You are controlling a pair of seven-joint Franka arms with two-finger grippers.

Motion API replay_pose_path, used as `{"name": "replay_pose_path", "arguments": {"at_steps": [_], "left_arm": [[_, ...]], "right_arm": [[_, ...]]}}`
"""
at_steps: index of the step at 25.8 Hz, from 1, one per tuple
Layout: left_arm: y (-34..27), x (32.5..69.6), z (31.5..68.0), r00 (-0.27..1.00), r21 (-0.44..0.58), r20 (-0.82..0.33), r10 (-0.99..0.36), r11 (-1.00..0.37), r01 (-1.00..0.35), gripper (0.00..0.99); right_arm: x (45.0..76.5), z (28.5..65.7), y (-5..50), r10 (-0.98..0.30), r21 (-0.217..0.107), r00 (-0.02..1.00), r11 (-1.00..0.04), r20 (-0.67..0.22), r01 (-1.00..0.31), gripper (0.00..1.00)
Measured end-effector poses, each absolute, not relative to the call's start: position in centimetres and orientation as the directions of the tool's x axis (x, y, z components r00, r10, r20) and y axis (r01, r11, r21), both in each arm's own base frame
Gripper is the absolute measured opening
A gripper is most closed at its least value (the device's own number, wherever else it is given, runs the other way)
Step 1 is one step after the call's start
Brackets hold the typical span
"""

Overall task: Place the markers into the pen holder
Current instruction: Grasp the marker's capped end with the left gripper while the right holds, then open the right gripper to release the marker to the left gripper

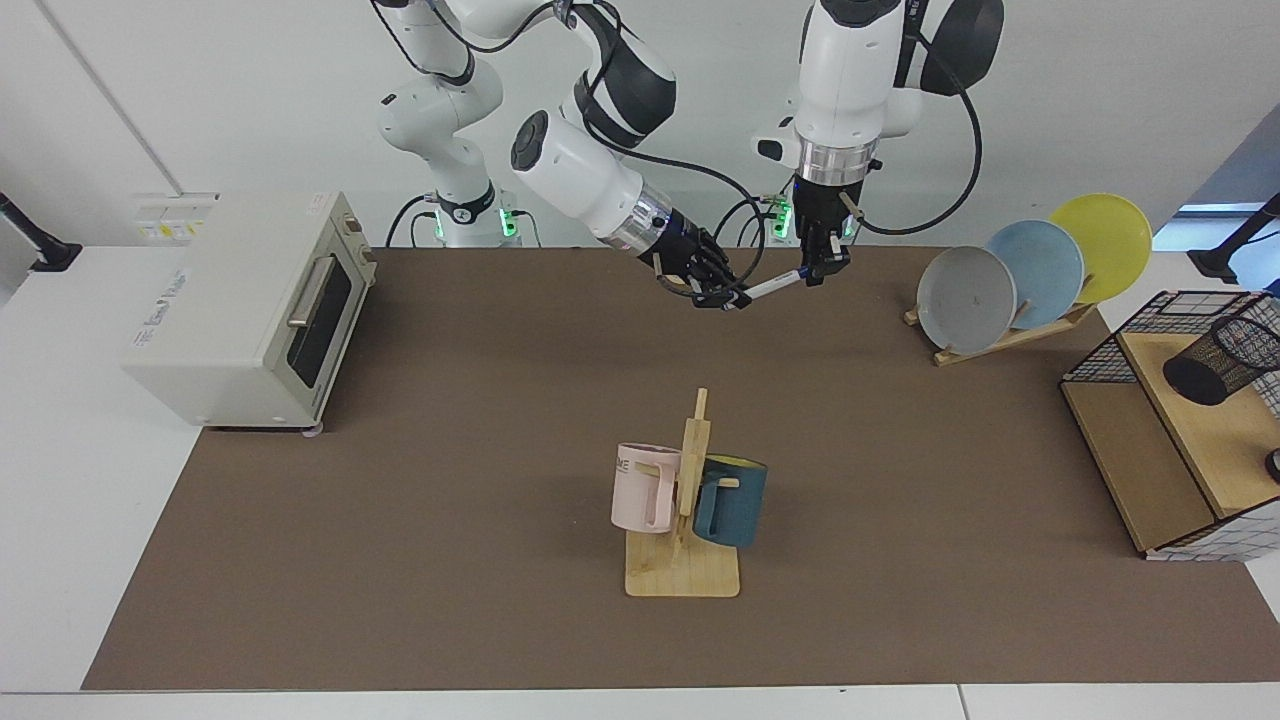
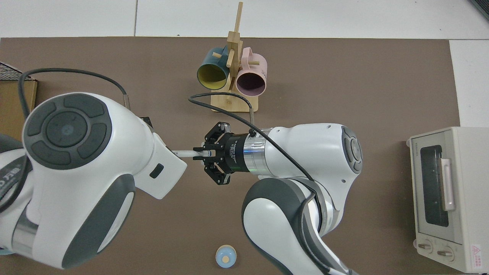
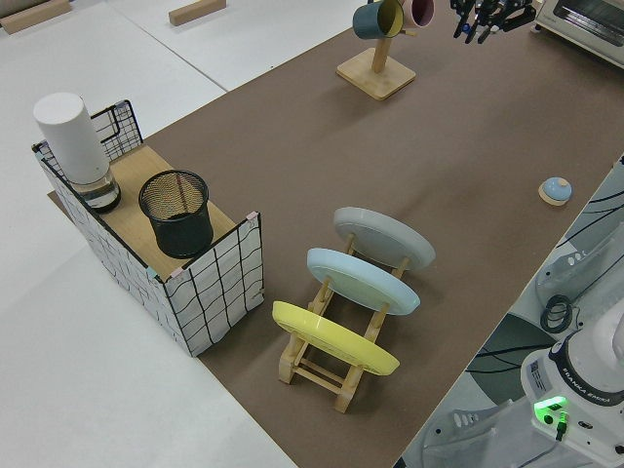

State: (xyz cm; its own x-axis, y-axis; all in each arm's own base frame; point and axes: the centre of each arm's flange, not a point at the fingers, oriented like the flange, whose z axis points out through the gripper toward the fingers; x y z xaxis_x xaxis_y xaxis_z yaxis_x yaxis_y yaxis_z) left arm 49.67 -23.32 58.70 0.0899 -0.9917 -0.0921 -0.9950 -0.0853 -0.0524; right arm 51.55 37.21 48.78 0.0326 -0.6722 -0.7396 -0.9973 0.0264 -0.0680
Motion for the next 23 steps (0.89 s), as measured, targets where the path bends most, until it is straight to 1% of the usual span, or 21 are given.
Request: {"name": "replay_pose_path", "arguments": {"at_steps": [6, 10, 11, 12, 13, 14, 15, 16, 19, 20, 22, 23], "left_arm": [[-23.3, 49.7, 58.7, 0.09, -0.052, -0.092, -0.992, -0.085, -0.995, 0.185], [-23.5, 49.6, 58.7, 0.089, -0.053, -0.091, -0.992, -0.085, -0.995, 0.185], [-23.6, 49.6, 58.7, 0.09, -0.053, -0.091, -0.992, -0.086, -0.995, 0.185], [-23.5, 49.6, 58.7, 0.091, -0.053, -0.091, -0.992, -0.087, -0.995, 0.185], [-23.5, 49.6, 58.7, 0.093, -0.053, -0.091, -0.992, -0.088, -0.995, 0.185], [-23.4, 49.6, 58.7, 0.094, -0.053, -0.092, -0.991, -0.09, -0.995, 0.185], [-23.3, 49.6, 58.7, 0.096, -0.053, -0.093, -0.991, -0.091, -0.994, 0.185], [-23.2, 49.7, 58.7, 0.098, -0.052, -0.094, -0.991, -0.094, -0.994, 0.185], [-22.5, 49.8, 58.5, 0.115, -0.038, -0.107, -0.988, -0.111, -0.993, 0.185], [-22.1, 49.9, 58.4, 0.123, -0.033, -0.11, -0.986, -0.12, -0.992, 0.185], [-21.1, 50.2, 58.4, 0.142, -0.026, -0.115, -0.983, -0.14, -0.99, 0.185], [-20.5, 50.4, 58.3, 0.154, -0.024, -0.117, -0.981, -0.152, -0.988, 0.185]], "right_arm": [[51.6, 48.8, 37.2, -0.672, -0.068, 0.033, 0.027, -0.74, -0.997, 0.17], [51.5, 48.7, 37.3, -0.673, -0.068, 0.034, 0.025, -0.739, -0.997, 0.32], [51.4, 48.7, 37.4, -0.673, -0.068, 0.035, 0.022, -0.739, -0.997, 0.42], [51.3, 48.7, 37.6, -0.673, -0.068, 0.037, 0.019, -0.739, -0.998, 0.45], [51.2, 48.7, 37.7, -0.673, -0.068, 0.039, 0.017, -0.739, -0.998, 0.55], [51.1, 48.7, 37.8, -0.673, -0.068, 0.041, 0.014, -0.739, -0.998, 0.6], [51.0, 48.7, 37.9, -0.673, -0.068, 0.043, 0.011, -0.738, -0.998, 0.63], [51.0, 48.7, 38.0, -0.674, -0.069, 0.045, 0.009, -0.737, -0.998, 0.73], [51.0, 48.7, 38.0, -0.678, -0.073, 0.05, 0.005, -0.733, -0.997, 0.85], [51.0, 48.6, 38.0, -0.681, -0.075, 0.053, 0.003, -0.73, -0.997, 0.95], [51.2, 48.5, 37.7, -0.692, -0.087, 0.066, -0.005, -0.718, -0.996, 1.0], [51.2, 48.3, 37.5, -0.701, -0.095, 0.076, -0.012, -0.709, -0.995, 1.0]]}}
